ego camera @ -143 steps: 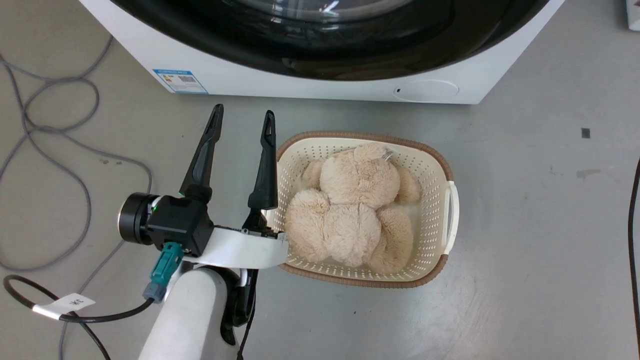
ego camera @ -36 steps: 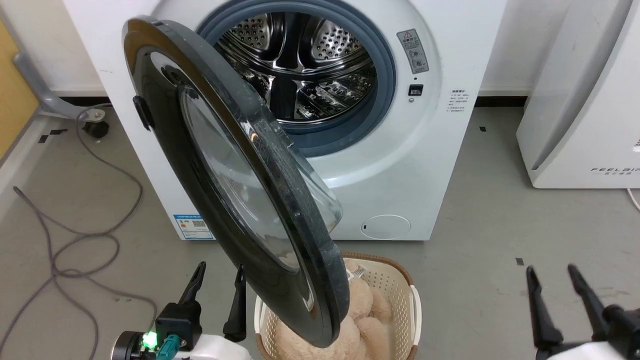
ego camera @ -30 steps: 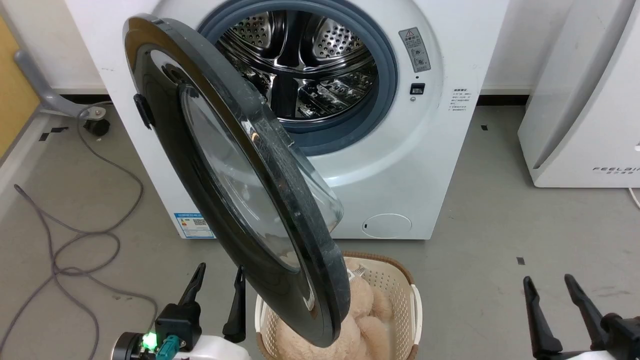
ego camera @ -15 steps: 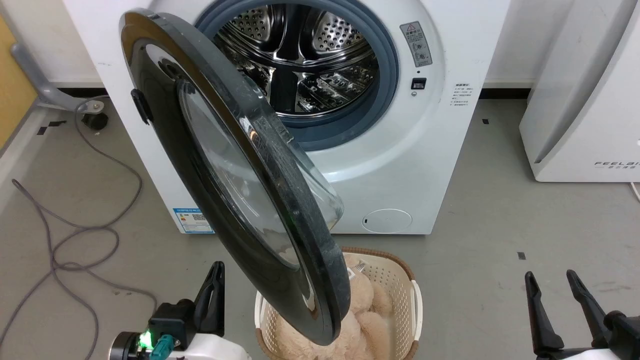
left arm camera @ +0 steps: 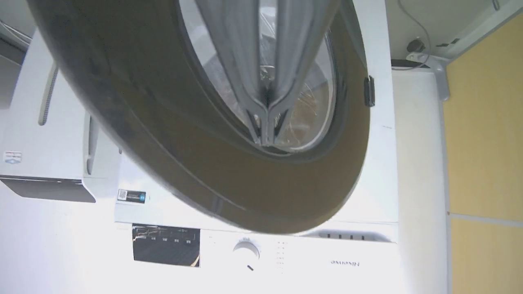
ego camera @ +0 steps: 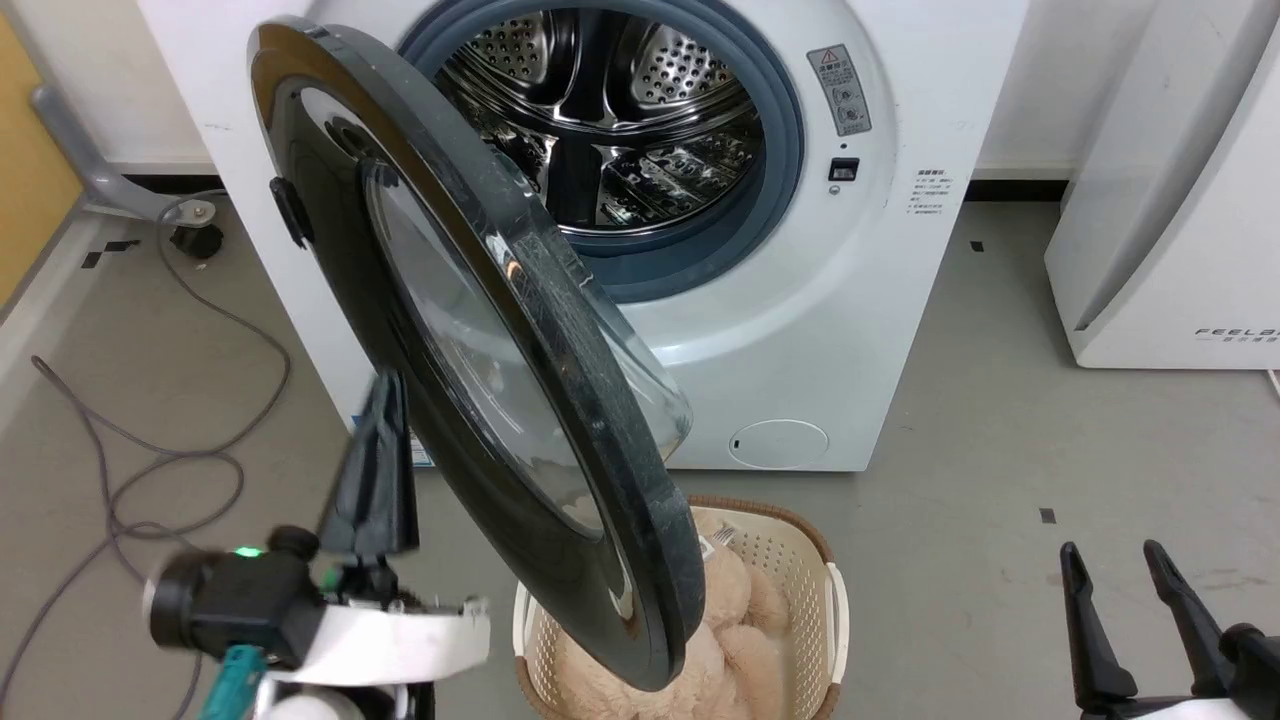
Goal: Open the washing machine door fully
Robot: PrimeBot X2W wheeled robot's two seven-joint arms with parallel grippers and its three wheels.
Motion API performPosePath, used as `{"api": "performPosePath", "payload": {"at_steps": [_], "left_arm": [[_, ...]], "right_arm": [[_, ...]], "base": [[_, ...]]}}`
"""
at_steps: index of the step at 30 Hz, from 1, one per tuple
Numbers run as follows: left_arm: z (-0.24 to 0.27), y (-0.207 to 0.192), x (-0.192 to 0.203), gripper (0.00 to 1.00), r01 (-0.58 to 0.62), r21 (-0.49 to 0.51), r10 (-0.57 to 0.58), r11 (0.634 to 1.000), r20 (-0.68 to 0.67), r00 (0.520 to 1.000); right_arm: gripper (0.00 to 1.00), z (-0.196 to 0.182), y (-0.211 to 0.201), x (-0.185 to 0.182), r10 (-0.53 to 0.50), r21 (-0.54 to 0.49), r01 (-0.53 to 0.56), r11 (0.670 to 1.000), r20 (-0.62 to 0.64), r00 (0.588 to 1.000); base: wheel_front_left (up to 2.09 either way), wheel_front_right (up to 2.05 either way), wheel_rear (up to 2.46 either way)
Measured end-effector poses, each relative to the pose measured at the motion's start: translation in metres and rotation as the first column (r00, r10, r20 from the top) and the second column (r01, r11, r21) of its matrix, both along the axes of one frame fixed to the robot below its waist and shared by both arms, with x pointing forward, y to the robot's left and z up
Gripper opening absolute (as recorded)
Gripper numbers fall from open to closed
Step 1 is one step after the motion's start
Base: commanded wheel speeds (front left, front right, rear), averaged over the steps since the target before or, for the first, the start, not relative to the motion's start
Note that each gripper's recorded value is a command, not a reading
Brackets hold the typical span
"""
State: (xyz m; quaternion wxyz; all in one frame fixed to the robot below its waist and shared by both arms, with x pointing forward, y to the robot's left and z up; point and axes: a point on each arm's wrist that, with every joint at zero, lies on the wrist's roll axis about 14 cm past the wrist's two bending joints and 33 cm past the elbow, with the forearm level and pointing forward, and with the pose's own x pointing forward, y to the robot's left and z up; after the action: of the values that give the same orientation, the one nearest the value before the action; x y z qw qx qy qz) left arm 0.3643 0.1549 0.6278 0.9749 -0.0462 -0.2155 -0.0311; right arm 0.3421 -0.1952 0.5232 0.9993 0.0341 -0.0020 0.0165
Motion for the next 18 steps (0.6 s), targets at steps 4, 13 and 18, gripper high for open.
{"api": "performPosePath", "payload": {"at_steps": [4, 13, 18], "left_arm": [[0.056, -0.007, -0.012, 0.0, 0.02, 0.015, -0.023, 1.0, 0.187, 0.982], [0.129, -0.066, -0.051, 0.0, 0.214, 0.11, -0.241, 0.97, 0.447, 0.861], [0.111, -0.127, -0.069, 0.0, 0.422, 0.222, -0.477, 0.879, 0.376, 0.795]], "right_arm": [[1.0, 0.0, 0.0, 0.001, 0.001, 0.002, -0.001, 1.0, -0.001, 1.0], [1.0, -0.003, 0.0, 0.002, 0.0, 0.003, 0.0, 1.0, -0.007, 1.0], [1.0, -0.005, 0.0, 0.002, -0.002, 0.011, 0.003, 1.0, -0.011, 1.0]], "base": [[0.0, 0.0, 0.0], [0.0, 0.0, 0.0], [0.0, 0.0, 0.0]]}}
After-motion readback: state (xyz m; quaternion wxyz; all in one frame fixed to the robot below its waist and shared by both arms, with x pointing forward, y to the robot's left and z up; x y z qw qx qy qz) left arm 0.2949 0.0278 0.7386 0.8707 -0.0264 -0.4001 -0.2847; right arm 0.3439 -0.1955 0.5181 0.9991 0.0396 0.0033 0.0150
